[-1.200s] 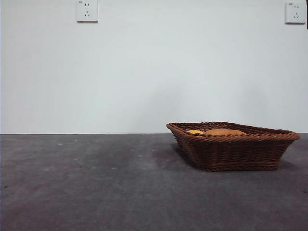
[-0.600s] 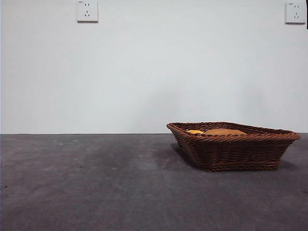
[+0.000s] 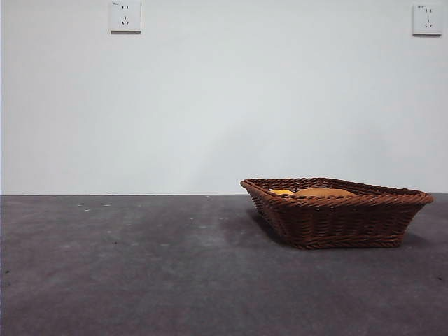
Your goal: Help me put the vegetables on the table into the basket
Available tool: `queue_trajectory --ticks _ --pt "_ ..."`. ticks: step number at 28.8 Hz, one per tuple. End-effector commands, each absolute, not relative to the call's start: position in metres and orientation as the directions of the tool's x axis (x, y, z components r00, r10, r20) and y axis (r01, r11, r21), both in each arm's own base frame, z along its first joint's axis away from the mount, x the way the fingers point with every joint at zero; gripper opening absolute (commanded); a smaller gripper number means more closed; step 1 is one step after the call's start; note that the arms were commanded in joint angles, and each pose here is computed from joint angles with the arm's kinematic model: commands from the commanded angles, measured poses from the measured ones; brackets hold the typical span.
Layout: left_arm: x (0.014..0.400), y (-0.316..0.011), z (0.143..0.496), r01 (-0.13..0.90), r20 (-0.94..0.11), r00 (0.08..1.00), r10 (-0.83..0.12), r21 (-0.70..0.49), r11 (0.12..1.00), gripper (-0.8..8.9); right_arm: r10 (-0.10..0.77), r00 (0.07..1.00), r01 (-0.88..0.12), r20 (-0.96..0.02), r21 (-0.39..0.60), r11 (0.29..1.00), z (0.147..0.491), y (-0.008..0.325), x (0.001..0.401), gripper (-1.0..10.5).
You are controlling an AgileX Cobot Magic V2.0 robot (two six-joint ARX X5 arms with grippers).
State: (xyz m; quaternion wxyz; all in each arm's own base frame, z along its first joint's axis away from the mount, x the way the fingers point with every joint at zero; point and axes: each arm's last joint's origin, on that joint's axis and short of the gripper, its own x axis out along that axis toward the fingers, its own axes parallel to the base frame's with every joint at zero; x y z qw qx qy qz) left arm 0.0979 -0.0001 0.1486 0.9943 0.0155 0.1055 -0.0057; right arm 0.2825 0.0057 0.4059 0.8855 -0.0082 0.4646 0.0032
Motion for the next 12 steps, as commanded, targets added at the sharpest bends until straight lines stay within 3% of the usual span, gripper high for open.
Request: queue_trajectory --ticks 1,3,5,8,10,12 --pt "0.099 0.000 0.145 0.012 -0.216 0.976 -0.007 0.024 1.000 -0.03 0.018 0.736 -0.041 -0.677 -0.018 0.999 0.422 0.015 0.255 0.0" --pt "0.099 0.000 0.145 0.013 -0.220 0.975 -0.007 0.024 1.000 -0.03 0.043 0.888 -0.055 -0.457 -0.012 0.998 0.427 0.017 0.226 0.0" --pt "0.099 0.000 0.145 0.013 -0.222 0.975 -0.007 0.024 1.000 -0.03 0.049 0.977 -0.052 -0.208 -0.009 0.999 0.424 0.014 0.194 0.0" --pt "0.099 0.000 0.145 0.013 -0.223 0.975 -0.007 0.024 1.000 -0.03 -0.018 0.996 0.017 0.088 0.005 1.000 0.401 0.009 0.150 0.0" --pt "0.099 0.000 0.145 0.013 -0.223 0.975 -0.007 0.024 1.000 -0.03 -0.103 0.968 0.097 0.230 0.038 0.995 0.373 0.005 0.127 0.0" --pt "0.099 0.000 0.145 0.013 -0.223 0.975 -0.007 0.024 1.000 -0.03 -0.110 0.936 0.096 0.333 0.058 0.994 0.344 0.004 0.114 0.0"
